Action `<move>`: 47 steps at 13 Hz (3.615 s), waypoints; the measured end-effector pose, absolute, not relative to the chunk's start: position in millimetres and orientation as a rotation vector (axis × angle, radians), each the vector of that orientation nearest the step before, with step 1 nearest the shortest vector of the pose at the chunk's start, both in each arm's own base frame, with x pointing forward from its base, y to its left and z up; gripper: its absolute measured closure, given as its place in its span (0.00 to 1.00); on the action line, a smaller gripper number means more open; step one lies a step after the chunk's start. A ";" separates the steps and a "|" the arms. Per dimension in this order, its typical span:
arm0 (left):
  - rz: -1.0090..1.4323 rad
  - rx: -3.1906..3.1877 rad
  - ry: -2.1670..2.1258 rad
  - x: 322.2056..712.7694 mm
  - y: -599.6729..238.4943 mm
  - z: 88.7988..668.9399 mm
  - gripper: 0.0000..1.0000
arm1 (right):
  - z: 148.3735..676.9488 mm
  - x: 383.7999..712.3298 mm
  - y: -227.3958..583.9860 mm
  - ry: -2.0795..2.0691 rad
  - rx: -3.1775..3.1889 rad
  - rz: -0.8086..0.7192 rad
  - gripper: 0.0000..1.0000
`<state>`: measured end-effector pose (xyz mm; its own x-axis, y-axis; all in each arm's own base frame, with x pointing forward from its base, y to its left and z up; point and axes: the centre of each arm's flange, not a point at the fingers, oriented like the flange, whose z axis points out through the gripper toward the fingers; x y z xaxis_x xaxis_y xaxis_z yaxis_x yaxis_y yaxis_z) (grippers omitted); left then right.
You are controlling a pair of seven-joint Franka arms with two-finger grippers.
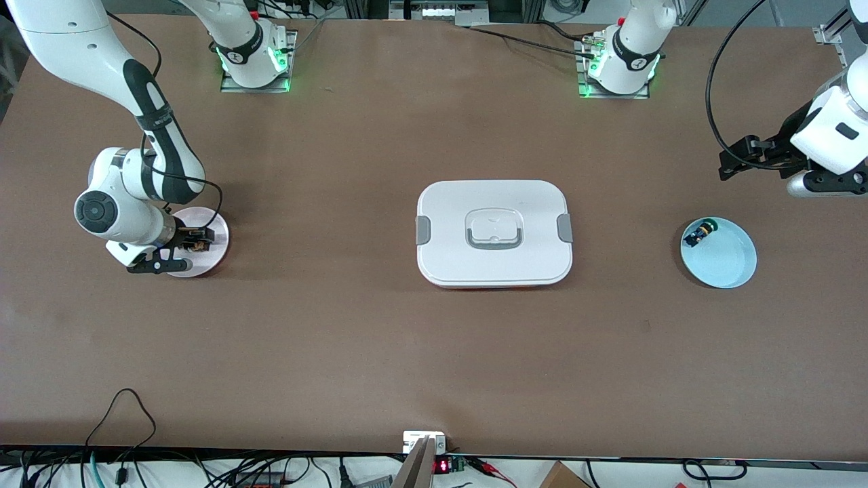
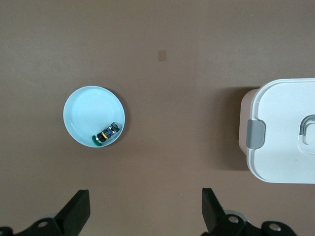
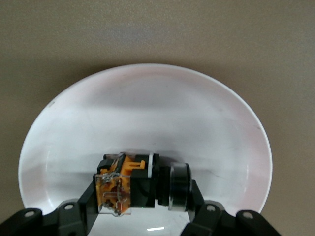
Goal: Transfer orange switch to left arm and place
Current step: 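Lower the right gripper and grasp the orange switch, then lift the orange switch with the right gripper and carry it above the box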
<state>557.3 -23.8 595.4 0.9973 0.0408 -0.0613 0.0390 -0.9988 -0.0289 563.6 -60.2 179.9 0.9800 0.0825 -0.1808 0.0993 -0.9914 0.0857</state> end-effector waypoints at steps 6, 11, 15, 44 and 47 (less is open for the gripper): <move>0.096 -3.112 -0.062 557.3 -23.8 595.4 0.00 | 188.0 566.4 -72.7 0.333 3.031 -0.248 0.28; 0.096 -3.112 -0.062 557.3 -23.7 595.4 0.00 | 239.0 580.4 -47.0 0.404 3.035 -0.111 0.28; 0.096 -3.112 -0.063 557.3 -23.6 595.4 0.00 | 300.5 584.2 -6.5 0.497 3.037 -0.083 0.28; 1.205 -3.970 -0.228 537.9 -31.1 563.8 0.00 | 590.2 474.1 412.6 2.056 3.101 0.869 0.28; 1.216 -4.144 -0.246 547.6 -40.8 565.4 0.00 | 585.0 470.6 422.3 2.269 3.075 1.033 0.28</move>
